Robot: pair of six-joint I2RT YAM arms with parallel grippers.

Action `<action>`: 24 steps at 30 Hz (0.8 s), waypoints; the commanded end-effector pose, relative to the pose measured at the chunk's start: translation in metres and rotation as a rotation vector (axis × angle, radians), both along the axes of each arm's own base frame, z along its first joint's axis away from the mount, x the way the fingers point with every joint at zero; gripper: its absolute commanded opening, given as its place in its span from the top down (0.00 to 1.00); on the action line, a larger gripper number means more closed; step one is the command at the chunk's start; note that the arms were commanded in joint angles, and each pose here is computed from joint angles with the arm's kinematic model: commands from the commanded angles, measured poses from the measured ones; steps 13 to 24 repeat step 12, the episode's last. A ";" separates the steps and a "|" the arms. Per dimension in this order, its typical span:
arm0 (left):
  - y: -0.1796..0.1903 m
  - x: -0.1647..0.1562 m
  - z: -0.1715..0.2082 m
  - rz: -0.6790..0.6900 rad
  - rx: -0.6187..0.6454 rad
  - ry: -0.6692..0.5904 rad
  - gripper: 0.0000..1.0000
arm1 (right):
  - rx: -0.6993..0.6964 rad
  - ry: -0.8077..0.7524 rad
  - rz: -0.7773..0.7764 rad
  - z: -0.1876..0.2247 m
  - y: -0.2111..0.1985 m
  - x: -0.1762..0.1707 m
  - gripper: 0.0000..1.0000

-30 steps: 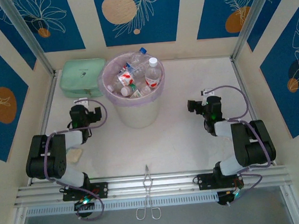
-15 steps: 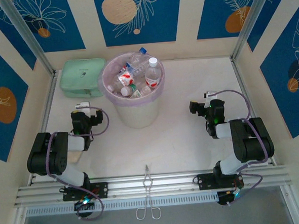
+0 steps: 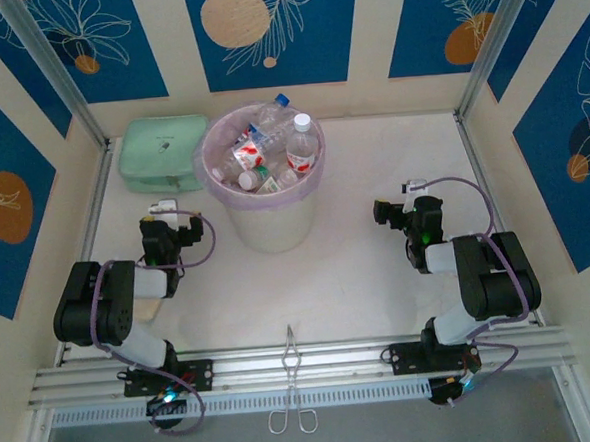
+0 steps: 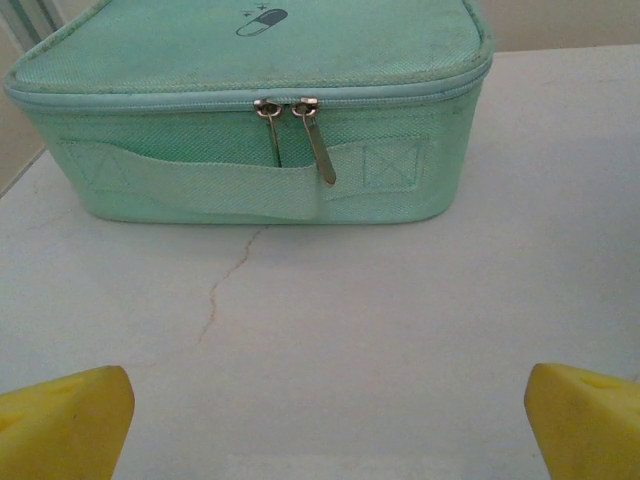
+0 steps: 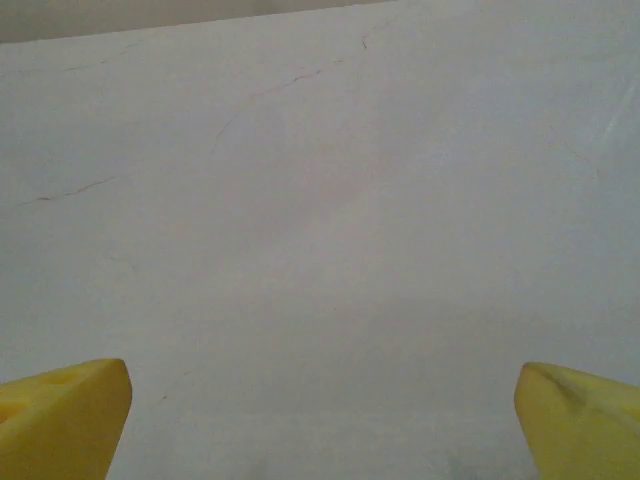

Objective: Put the plastic bottles in the bin

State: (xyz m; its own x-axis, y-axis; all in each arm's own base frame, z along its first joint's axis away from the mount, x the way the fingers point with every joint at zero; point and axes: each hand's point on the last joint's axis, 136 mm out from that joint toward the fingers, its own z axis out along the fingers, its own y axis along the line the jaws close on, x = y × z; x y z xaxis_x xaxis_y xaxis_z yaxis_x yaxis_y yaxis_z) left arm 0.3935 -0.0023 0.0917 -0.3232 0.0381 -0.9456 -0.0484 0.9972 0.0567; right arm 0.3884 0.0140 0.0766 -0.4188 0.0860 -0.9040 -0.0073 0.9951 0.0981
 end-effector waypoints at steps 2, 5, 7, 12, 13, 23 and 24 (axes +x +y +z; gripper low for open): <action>-0.003 0.000 0.003 -0.008 0.011 -0.019 0.00 | 0.013 -0.050 0.008 0.016 0.001 0.010 0.01; -0.003 0.000 0.002 -0.007 0.011 -0.018 0.00 | 0.013 -0.049 0.009 0.016 0.001 0.010 0.01; -0.003 0.000 0.002 -0.007 0.011 -0.017 0.00 | 0.015 -0.049 0.008 0.016 0.001 0.010 0.01; -0.003 0.000 0.003 -0.007 0.011 -0.019 0.00 | 0.015 -0.057 0.011 0.017 0.002 0.008 0.01; -0.003 0.000 0.003 -0.007 0.011 -0.019 0.00 | 0.015 -0.057 0.011 0.017 0.002 0.008 0.01; -0.003 0.000 0.003 -0.007 0.011 -0.019 0.00 | 0.015 -0.057 0.011 0.017 0.002 0.008 0.01; -0.003 0.000 0.003 -0.007 0.011 -0.019 0.00 | 0.015 -0.057 0.011 0.017 0.002 0.008 0.01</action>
